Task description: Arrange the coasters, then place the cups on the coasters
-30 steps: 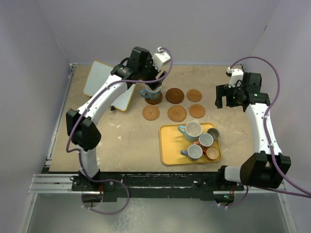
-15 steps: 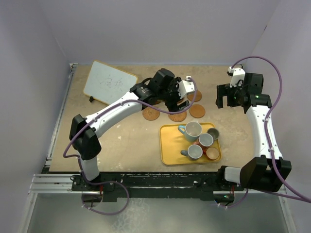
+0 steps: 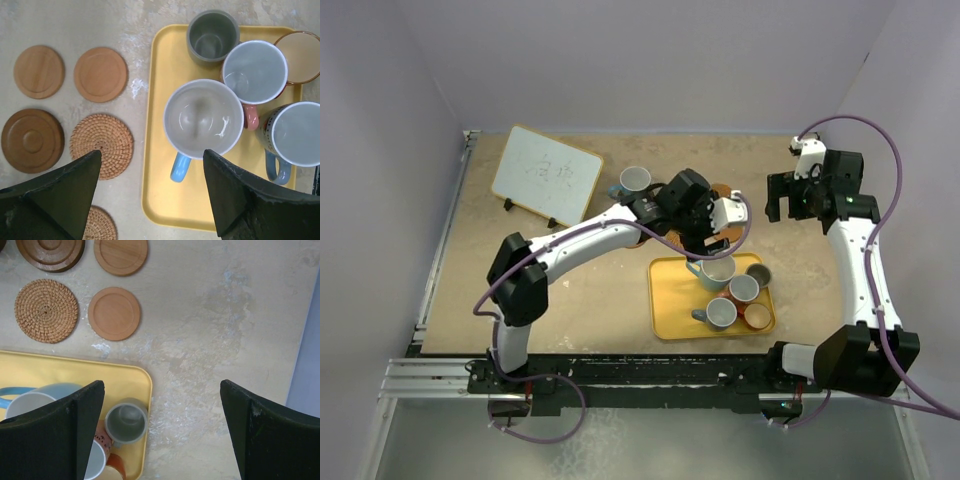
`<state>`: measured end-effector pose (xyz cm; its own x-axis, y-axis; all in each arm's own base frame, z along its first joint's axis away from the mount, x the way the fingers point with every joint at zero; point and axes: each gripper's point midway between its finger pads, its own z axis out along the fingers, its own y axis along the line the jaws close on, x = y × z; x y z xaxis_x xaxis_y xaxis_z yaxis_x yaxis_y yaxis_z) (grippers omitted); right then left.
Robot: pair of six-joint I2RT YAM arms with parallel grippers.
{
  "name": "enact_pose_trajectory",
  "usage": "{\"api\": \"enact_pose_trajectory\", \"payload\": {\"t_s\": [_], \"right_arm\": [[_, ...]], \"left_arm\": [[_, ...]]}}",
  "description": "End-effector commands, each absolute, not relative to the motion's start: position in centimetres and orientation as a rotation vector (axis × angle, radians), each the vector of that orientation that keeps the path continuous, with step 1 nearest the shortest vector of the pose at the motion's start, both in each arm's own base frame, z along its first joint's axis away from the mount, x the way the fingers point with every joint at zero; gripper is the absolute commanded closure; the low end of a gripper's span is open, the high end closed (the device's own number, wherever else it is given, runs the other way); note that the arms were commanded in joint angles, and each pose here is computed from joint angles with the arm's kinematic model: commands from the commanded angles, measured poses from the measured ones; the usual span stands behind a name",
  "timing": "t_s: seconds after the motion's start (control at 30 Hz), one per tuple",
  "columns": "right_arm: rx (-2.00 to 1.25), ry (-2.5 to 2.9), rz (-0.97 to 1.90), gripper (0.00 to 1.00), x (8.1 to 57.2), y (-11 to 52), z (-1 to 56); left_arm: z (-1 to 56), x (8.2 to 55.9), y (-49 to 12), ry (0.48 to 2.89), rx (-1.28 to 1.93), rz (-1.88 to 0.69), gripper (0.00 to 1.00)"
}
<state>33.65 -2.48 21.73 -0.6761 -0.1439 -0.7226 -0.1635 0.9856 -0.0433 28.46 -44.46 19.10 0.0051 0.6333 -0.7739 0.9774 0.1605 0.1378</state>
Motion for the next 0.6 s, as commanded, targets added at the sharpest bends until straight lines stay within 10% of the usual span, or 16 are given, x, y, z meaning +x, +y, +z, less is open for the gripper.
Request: {"api": "enact_pose_trajectory", "payload": {"t_s": [0.0,0.57], "right_arm": [[-0.191,2.24,-0.016,0.0,34.1,-3.1,23.8],[-0.202,2.236,0.017,0.0,34.0,-2.5,23.9]], "left_arm": [[20.1,27.8,-47.1,1.666,1.525,-0.657,0.22],[14.3,28.8,-49.5,1.764,1.6,-0.592,0.45]]}}
